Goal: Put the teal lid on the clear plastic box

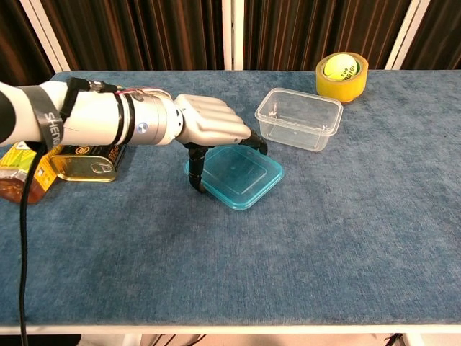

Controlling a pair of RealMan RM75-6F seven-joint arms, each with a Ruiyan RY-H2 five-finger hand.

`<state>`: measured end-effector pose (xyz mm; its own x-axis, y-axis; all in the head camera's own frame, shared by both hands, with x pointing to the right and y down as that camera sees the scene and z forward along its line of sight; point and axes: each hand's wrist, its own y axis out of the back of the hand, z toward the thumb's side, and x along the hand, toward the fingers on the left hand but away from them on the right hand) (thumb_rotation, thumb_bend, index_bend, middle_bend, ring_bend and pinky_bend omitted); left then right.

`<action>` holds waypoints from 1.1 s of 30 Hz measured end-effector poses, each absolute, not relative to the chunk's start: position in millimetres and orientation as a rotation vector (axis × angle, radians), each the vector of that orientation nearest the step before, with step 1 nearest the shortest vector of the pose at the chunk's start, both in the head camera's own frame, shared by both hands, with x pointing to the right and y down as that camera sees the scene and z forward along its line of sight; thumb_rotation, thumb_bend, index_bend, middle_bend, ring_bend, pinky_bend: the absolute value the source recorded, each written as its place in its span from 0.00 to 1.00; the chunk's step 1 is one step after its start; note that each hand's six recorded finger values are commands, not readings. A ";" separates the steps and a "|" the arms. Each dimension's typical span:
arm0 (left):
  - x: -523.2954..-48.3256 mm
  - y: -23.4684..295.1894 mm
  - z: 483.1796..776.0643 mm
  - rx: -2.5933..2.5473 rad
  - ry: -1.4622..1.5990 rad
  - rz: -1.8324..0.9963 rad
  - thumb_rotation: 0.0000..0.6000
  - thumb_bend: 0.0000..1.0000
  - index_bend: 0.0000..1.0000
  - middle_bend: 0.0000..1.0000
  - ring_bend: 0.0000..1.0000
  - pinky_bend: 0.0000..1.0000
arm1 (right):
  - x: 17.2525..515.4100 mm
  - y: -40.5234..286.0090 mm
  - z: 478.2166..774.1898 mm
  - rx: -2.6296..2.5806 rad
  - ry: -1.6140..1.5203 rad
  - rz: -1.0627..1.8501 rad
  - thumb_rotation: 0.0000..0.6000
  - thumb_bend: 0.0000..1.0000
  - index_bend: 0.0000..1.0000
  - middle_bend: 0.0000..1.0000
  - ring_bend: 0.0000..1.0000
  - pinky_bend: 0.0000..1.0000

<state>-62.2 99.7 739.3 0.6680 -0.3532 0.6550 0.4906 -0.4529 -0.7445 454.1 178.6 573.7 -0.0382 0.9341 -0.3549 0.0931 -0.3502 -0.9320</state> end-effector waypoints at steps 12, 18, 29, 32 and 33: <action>-77.6 81.7 684.5 -1.830 0.062 -0.972 1.00 0.20 0.35 0.32 0.18 0.17 | 451.3 178.9 567.0 -1.514 -1.124 1.442 1.00 0.04 0.00 0.00 0.00 0.00; -55.1 55.1 670.4 -1.826 0.119 -1.007 1.00 0.20 0.35 0.32 0.18 0.17 | 450.0 176.9 566.3 -1.519 -1.115 1.443 1.00 0.04 0.00 0.00 0.00 0.00; 21.9 13.4 680.7 -1.752 0.099 -1.088 1.00 0.20 0.34 0.31 0.18 0.16 | 455.7 173.7 571.7 -1.520 -1.121 1.478 1.00 0.04 0.00 0.00 0.00 0.00; 35.8 5.7 690.1 -1.731 0.075 -1.132 1.00 0.20 0.32 0.31 0.18 0.16 | 458.5 172.3 572.4 -1.516 -1.127 1.489 1.00 0.04 0.00 0.00 0.00 0.00; 39.1 3.9 692.8 -1.728 0.069 -1.147 1.00 0.20 0.32 0.31 0.18 0.16 | 459.8 171.7 572.6 -1.514 -1.130 1.493 1.00 0.04 0.00 0.00 0.00 0.00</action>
